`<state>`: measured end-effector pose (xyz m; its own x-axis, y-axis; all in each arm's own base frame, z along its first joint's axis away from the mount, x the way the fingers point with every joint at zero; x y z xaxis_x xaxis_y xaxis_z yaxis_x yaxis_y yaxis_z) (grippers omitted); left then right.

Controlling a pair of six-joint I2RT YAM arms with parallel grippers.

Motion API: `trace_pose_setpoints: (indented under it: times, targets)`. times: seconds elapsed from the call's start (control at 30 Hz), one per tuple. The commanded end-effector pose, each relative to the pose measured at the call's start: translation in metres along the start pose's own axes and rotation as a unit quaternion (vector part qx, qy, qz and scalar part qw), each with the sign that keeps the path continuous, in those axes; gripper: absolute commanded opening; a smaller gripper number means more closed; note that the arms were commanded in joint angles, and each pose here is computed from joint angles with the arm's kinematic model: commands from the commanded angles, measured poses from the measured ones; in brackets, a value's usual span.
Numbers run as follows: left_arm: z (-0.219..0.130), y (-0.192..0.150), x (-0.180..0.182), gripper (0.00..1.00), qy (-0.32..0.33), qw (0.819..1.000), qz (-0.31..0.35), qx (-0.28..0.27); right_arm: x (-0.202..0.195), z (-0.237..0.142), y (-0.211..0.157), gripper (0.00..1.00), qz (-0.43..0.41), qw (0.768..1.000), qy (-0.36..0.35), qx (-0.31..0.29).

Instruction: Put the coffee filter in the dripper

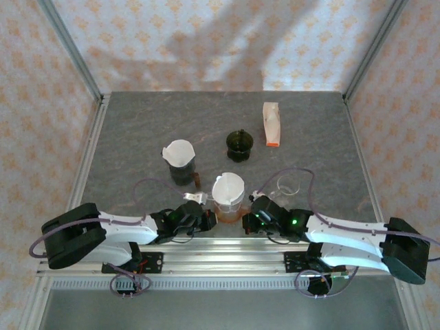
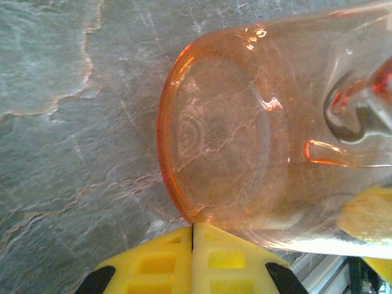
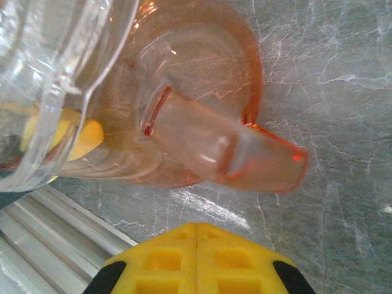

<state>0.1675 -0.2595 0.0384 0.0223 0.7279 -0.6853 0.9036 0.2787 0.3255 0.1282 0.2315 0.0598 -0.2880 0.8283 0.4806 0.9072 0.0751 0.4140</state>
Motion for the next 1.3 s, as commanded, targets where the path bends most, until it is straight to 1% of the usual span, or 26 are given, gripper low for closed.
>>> trace_pose_setpoints:
  times: [0.0, 0.27, 0.57, 0.9, 1.27]
  targets:
    - [0.002, 0.008, -0.017, 0.00, -0.026, 0.999, -0.010, -0.018, 0.010, 0.000, 0.016, 0.00, -0.016, 0.999, 0.008, -0.032]
    - [-0.004, 0.020, -0.016, 0.00, -0.025, 0.998, -0.023, -0.052, 0.005, 0.008, 0.033, 0.00, -0.004, 0.998, -0.001, -0.059]
    - [-0.003, 0.033, -0.020, 0.00, -0.027, 0.996, -0.034, -0.077, 0.005, 0.016, 0.053, 0.00, 0.012, 0.996, 0.001, -0.088]
    - [0.009, 0.049, -0.023, 0.00, -0.040, 0.993, -0.063, -0.095, 0.007, 0.026, 0.073, 0.00, 0.023, 0.994, -0.006, -0.106]
    - [0.025, 0.066, -0.018, 0.00, -0.024, 0.990, -0.080, -0.111, 0.001, 0.036, 0.095, 0.00, 0.033, 0.992, -0.022, -0.121]
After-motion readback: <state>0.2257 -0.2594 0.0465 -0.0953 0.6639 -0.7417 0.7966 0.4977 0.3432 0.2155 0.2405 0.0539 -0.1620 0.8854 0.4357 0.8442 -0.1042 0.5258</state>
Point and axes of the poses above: each hand's point on the last joint's axis, 136 mm out from that joint toward the fingers, its own z axis out along the fingers, its own x axis along the line the jaws close on, y = z × x, the point moved 1 cm from there along -z, back along the fingers, and after that the axes turned 2 degrees about -z, right-handed, at the moved point
